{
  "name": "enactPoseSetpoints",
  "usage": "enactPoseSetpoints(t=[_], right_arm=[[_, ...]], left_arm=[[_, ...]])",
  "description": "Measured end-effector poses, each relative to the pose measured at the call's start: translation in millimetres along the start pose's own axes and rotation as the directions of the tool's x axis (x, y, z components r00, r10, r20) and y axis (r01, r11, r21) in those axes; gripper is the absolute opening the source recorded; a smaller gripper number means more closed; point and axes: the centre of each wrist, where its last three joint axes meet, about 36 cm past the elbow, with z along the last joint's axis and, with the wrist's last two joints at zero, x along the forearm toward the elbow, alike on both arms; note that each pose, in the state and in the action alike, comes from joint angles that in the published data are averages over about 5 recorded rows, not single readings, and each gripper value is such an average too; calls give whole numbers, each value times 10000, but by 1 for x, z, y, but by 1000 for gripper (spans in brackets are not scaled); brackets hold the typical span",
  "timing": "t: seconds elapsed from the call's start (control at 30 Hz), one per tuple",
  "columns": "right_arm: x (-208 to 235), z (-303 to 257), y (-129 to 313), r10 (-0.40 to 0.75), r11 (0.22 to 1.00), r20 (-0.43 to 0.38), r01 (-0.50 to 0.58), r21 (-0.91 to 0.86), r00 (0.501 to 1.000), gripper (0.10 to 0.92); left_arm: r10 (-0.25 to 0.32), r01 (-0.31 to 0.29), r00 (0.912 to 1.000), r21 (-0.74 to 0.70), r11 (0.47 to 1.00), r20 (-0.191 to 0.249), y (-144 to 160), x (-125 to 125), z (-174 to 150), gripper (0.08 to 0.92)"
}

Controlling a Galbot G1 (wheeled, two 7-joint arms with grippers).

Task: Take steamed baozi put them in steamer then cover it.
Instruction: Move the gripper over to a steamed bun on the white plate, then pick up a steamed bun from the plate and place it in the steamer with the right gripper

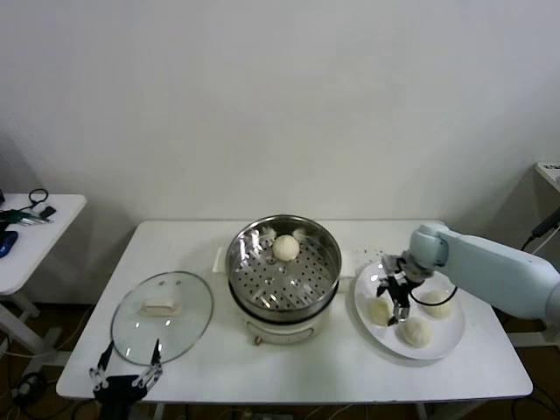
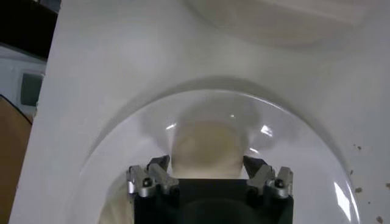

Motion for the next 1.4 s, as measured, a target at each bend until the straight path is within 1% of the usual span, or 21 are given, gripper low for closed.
enactPoseSetpoints(t=[0.17,0.4,0.57,0.73,1.0,1.2,1.4], right_arm=[[3,1,-1,5,10000,72,-5,-31,10000,714],[12,4,-2,127,9999,181,-125,-117,9998,704],[30,8,-5,336,9993,282,-331,-194,9990,704],[67,10,-16,759,9969,348,-752,-233,9965,705],[157,-7,-41,1755,9844,622,-1745,-224,9825,704],[215,-45,-54,2366,9715,1050,-2369,-96,9659,709],[243,-94,-64,2551,9657,1572,-2597,90,9541,710]], left_arm=[[-2,2,10000,6,10000,0,0,1,-1,823],[-17,17,10000,30,10000,31,-1,2,-4,823],[-9,9,10000,44,10000,20,-2,2,-3,823],[19,-19,10000,89,10000,34,-4,1,-4,823],[40,-42,9999,143,9999,97,-10,0,-9,823],[114,-116,9997,93,9999,212,-14,-1,-15,823],[40,-40,9997,9,10000,242,-15,0,-18,823]])
